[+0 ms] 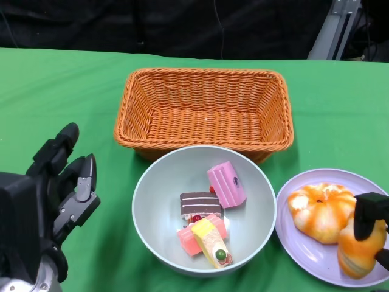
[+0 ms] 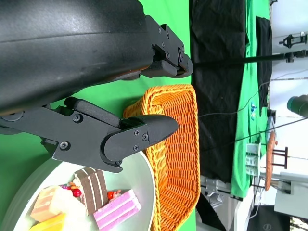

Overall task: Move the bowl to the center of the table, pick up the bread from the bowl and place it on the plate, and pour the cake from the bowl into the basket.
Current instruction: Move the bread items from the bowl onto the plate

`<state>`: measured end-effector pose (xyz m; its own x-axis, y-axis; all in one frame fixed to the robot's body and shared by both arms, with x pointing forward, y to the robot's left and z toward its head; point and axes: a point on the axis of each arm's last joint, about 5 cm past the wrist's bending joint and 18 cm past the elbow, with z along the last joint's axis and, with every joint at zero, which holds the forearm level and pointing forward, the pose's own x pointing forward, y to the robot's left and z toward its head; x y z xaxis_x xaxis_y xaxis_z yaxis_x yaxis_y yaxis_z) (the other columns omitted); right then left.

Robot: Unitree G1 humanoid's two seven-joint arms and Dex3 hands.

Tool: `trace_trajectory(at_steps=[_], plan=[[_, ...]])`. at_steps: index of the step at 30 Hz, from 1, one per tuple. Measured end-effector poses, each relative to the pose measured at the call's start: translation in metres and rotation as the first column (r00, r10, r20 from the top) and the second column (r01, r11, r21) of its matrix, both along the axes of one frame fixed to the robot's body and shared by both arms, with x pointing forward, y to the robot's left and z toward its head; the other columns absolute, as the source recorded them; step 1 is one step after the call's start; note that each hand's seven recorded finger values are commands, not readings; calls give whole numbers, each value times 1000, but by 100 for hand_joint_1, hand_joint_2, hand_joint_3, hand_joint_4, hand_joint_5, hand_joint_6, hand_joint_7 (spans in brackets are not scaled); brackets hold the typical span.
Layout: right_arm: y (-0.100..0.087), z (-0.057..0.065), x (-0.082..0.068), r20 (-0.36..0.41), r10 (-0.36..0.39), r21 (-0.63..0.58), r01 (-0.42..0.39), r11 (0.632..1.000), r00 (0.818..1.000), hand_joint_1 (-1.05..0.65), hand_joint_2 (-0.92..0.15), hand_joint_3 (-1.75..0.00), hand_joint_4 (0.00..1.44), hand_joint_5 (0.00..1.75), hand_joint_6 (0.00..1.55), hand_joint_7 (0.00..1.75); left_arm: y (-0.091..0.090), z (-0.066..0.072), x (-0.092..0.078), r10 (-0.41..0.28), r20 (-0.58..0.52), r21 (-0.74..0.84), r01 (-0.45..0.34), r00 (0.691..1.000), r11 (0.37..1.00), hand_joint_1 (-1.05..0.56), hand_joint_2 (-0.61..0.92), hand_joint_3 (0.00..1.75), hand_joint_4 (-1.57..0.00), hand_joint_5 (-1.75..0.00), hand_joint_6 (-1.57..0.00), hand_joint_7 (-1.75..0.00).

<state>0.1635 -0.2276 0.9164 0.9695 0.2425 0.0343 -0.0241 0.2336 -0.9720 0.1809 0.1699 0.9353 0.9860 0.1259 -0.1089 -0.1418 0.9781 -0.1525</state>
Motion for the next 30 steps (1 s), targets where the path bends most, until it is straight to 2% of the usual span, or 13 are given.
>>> trace_trajectory(at_steps=[1, 2, 3, 5, 6, 7, 12, 15, 18, 21, 26, 30], plan=[[1, 2, 4, -28, 2, -13, -3, 1000, 1000, -24, -74, -40, 67, 139, 84, 30, 0, 0, -1, 0, 1, 0, 0, 1000, 1000, -45, 92, 73, 0, -49, -30, -1], [3, 4, 7, -47, 2, -20, -3, 1000, 999, -27, -79, -27, 64, 120, 83, 16, 0, 1, -1, 0, 4, 1, 0, 1000, 1000, -44, 92, 73, 0, -49, -30, -1], [4, 6, 9, -57, 3, -25, -5, 1000, 998, -32, -86, -15, 64, 83, 78, 7, 0, 1, -1, -1, 7, 1, 1, 1000, 1000, -44, 92, 73, 0, -51, -30, -1], [8, 9, 13, -82, 14, -43, -18, 999, 997, -39, -91, -9, 65, 37, 66, 1, 0, 1, -1, 0, 7, 3, 0, 1000, 1000, -44, 92, 74, 0, -54, -31, -1], [9, 10, 14, -97, 19, -52, -24, 998, 995, -40, -91, -9, 64, 32, 65, 1, 0, 1, -1, 0, 7, 3, 0, 1000, 1000, -44, 92, 74, 0, -54, -31, -1], [10, 11, 14, -113, 20, -58, -26, 998, 993, -46, -92, -10, 57, 22, 55, 0, 0, 1, -1, 0, 6, 3, 0, 1000, 1000, -44, 92, 74, 0, -54, -30, -1], [11, 14, 15, -132, 25, -72, -35, 997, 991, -60, -92, -11, 38, 7, 33, 0, 0, 1, -1, -3, -3, 3, 3, 1000, 1000, -43, 92, 74, 0, -46, -27, 0], [11, 14, 15, -132, 35, -67, -44, 997, 991, -61, -92, -11, 35, 6, 31, 0, -1, 1, -1, -7, -13, 4, 7, 1000, 1000, -43, 92, 74, 0, -44, -27, 0], [12, 15, 15, -127, 45, -50, -52, 997, 991, -68, -92, -11, 20, 1, 19, 0, -1, 1, -2, -7, -13, 4, 7, 1000, 1000, -42, 92, 75, 0, -44, -26, 0], [15, 22, 13, -94, 67, -29, -70, 997, 993, -72, -92, -11, 11, 0, 13, 0, -1, 1, -1, -7, -13, 2, 7, 1000, 1000, -43, 92, 75, 0, -41, -26, 0], [18, 35, 7, -55, 73, -14, -73, 997, 996, -74, -92, -11, 8, 0, 10, 0, -1, 1, -1, -7, -13, 2, 7, 1000, 1000, -44, 92, 75, 0, -35, -24, 0], [20, 47, 2, -55, 65, -20, -66, 998, 996, -73, -92, -15, 7, 0, 9, 0, -1, 1, -1, -7, -12, 2, 7, 1000, 1000, -45, 92, 74, 0, -34, -25, -1]])
